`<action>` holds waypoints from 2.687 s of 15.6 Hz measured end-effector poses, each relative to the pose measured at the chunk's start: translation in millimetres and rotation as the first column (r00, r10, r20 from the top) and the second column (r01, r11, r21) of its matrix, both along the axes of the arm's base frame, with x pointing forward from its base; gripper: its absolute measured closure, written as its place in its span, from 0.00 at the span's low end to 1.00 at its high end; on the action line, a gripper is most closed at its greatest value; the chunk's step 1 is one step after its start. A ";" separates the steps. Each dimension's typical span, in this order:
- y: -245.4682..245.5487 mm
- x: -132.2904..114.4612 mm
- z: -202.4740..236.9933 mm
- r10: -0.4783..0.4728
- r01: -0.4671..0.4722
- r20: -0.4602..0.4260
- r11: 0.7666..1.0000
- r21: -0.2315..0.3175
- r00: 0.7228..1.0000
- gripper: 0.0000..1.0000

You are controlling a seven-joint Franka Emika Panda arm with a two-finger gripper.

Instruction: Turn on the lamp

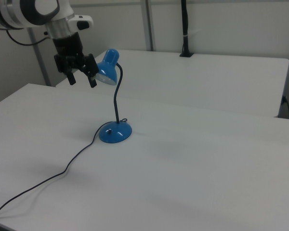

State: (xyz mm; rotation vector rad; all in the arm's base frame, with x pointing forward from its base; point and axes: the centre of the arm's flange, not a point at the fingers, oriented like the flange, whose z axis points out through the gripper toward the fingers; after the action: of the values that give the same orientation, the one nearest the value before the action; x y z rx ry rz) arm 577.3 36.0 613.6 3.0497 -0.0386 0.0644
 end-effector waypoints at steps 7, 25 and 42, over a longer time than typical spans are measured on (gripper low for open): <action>-7.8 -0.1 -0.5 -0.014 0.014 -0.005 1.000 -0.002 1.000 0.00; -10.0 0.7 -2.1 0.067 -0.067 -0.016 0.998 -0.004 0.998 0.99; 4.2 20.8 -128.1 0.133 -0.137 0.082 0.990 0.039 0.988 0.99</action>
State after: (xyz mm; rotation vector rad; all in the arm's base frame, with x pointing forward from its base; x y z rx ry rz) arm 598.1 40.2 485.5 3.0885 0.1634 0.1972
